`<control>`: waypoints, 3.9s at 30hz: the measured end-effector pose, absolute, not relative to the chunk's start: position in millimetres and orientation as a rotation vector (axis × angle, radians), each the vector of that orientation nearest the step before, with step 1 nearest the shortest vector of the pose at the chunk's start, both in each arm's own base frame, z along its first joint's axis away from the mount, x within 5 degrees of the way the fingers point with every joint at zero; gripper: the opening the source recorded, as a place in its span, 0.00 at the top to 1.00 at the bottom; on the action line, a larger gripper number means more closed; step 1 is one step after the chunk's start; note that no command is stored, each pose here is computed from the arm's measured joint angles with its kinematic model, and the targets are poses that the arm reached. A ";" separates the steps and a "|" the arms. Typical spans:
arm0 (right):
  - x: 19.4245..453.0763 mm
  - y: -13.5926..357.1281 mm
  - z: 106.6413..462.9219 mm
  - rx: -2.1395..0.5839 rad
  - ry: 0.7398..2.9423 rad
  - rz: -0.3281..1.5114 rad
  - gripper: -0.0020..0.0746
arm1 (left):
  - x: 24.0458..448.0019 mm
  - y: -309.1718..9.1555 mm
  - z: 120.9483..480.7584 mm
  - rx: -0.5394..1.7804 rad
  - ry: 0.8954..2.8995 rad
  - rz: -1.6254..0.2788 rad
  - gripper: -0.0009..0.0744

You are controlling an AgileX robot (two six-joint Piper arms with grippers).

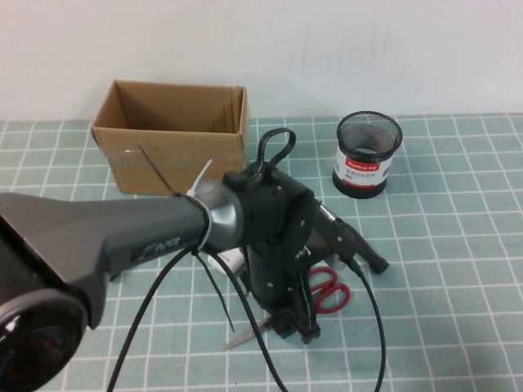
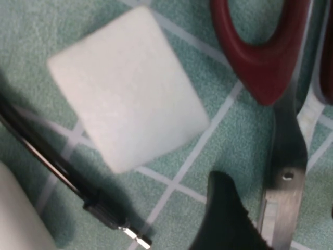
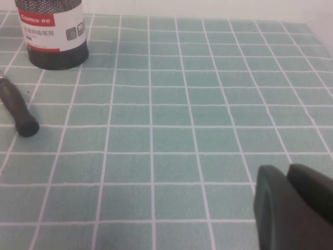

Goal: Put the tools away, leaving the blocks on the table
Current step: Pick up the scissors from the table, then place the Scissors into the box

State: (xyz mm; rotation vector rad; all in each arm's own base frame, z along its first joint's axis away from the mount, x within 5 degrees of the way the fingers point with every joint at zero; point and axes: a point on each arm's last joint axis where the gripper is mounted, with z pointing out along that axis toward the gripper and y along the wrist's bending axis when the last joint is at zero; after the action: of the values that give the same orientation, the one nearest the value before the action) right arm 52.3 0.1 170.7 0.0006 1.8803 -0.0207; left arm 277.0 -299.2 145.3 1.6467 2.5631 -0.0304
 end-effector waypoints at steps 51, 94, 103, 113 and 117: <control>52.3 0.1 170.7 0.001 1.880 -0.021 0.98 | 271.4 -243.7 291.6 1.827 2.171 0.358 0.88; 52.3 0.1 170.7 0.001 1.880 -0.021 0.98 | 434.6 -165.1 276.8 1.872 1.745 0.715 0.88; 52.3 0.1 170.7 0.001 1.880 -0.021 0.98 | 435.2 -166.7 277.3 1.858 1.735 0.702 0.88; 52.3 0.1 170.7 0.001 1.880 -0.021 0.98 | 434.7 -167.4 276.9 1.841 1.751 0.681 0.66; 52.3 0.1 170.7 0.001 1.880 -0.021 0.98 | 434.8 -167.4 277.1 1.839 1.753 0.680 0.63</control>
State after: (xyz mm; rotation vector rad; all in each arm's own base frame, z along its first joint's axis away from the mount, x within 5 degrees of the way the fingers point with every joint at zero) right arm 52.3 0.1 170.7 0.0006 1.8803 -0.0207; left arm 434.8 -167.4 277.1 1.8387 1.7526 0.6800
